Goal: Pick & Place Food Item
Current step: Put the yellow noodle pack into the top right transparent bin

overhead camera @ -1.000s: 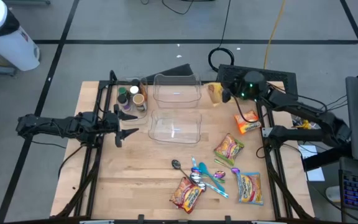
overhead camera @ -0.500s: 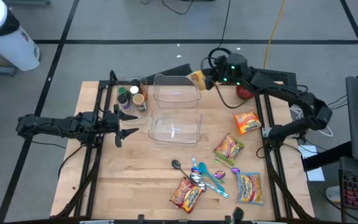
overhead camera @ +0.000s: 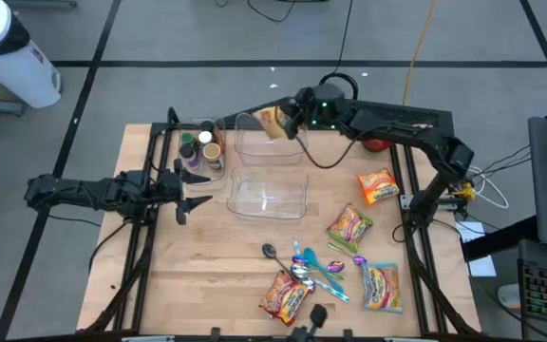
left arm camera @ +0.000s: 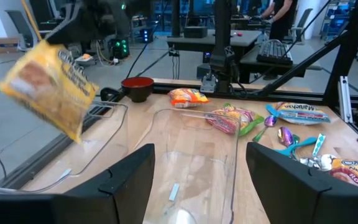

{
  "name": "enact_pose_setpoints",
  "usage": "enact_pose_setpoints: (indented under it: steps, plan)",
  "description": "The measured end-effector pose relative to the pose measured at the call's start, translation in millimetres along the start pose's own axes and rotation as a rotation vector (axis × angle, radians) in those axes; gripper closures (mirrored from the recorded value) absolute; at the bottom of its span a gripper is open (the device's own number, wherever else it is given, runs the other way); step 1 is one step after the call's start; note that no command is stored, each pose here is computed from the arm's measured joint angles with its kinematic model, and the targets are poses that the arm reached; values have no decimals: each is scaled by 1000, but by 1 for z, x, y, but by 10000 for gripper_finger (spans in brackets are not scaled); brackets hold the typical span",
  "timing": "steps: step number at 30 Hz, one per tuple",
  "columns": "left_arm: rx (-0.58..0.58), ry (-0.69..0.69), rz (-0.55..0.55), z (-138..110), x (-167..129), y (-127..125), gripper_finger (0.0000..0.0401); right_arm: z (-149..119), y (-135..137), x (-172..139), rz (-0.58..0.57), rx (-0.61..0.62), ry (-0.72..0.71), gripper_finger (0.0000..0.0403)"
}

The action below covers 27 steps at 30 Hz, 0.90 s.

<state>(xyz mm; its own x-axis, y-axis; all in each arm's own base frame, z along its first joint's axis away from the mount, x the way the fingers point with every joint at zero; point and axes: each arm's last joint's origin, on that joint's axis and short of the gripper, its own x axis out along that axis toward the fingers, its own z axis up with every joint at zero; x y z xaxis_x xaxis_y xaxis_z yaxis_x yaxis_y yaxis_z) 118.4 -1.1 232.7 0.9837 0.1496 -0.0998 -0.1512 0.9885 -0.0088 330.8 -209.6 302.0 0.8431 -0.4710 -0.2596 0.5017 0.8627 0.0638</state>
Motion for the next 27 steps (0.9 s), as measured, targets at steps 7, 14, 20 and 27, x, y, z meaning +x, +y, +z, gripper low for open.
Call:
enact_pose_setpoints:
  steps: [7,14,20,27]
  plan:
    - [0,0,0,0,0,0,149,-26,8,29,25,-70,19,403]
    - [0,0,0,0,0,0,133,-45,22,48,62,-103,11,403]
    - [0,0,0,0,0,0,133,-57,37,57,97,-178,24,403]
    - [0,-1,0,0,0,0,146,-68,45,63,118,-246,46,403]
